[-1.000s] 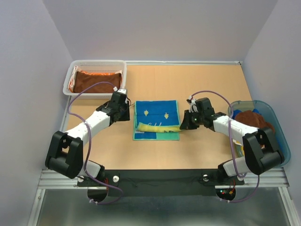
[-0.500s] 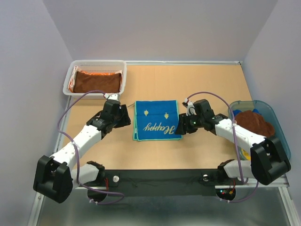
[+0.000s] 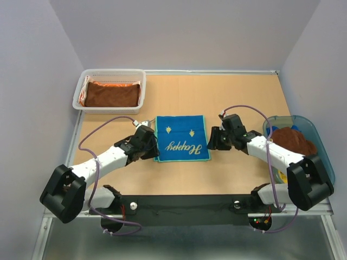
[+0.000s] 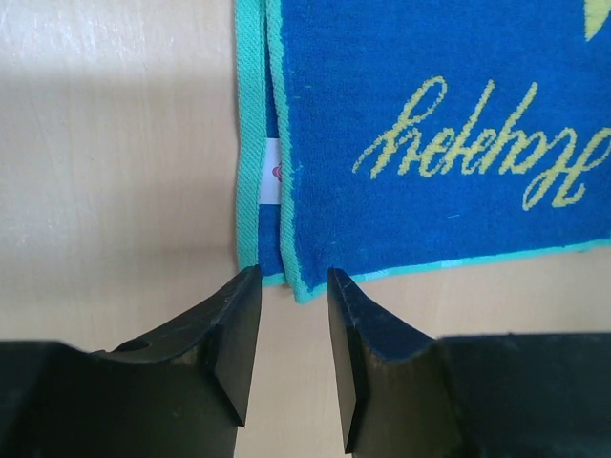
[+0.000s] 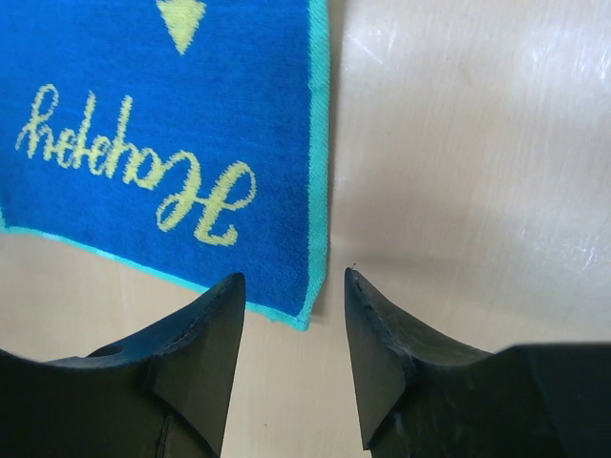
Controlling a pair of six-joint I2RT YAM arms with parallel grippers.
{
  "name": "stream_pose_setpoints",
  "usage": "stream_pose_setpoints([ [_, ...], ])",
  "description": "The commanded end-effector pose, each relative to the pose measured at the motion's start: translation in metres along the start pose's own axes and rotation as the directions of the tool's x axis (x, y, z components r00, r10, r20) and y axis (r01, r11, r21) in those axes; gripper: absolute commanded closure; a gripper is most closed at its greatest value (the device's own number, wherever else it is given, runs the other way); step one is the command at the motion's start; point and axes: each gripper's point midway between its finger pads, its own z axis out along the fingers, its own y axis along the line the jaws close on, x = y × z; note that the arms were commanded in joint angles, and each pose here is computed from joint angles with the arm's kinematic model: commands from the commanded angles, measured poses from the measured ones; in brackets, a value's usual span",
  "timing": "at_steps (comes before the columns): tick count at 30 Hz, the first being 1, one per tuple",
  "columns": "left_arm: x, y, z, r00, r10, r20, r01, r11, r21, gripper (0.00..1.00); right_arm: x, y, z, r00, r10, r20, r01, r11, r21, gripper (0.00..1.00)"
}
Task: Fold and stack the towels
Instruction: Fold the towel
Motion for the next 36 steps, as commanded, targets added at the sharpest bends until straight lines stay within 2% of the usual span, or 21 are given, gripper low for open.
stream_pose_setpoints([
  [1, -0.004, 0.0, 0.009, 0.999, -0.031, 0.029, 0.032, 0.999, -0.023, 0.57, 0.006, -0.002, 0.009, 0.995, 0.099, 0.011, -0.1, 0.995, 0.008, 0.49],
  [12, 0.012, -0.002, 0.021, 0.999, -0.025, -0.028, 0.024, 0.999, -0.044, 0.57, 0.03, -0.005, 0.023, 0.971, 0.239, -0.033, -0.239, 0.971, 0.0, 0.5],
  [26, 0.027, -0.002, 0.016, 0.997, -0.023, -0.074, 0.018, 0.998, -0.064, 0.56, 0.055, 0.001, 0.022, 0.945, 0.303, -0.121, -0.309, 0.95, -0.034, 0.5],
  [36, 0.034, -0.003, 0.021, 0.995, -0.008, -0.098, 0.0, 0.997, -0.082, 0.59, 0.056, -0.002, 0.022, 0.944, 0.312, -0.107, -0.316, 0.948, -0.023, 0.51],
])
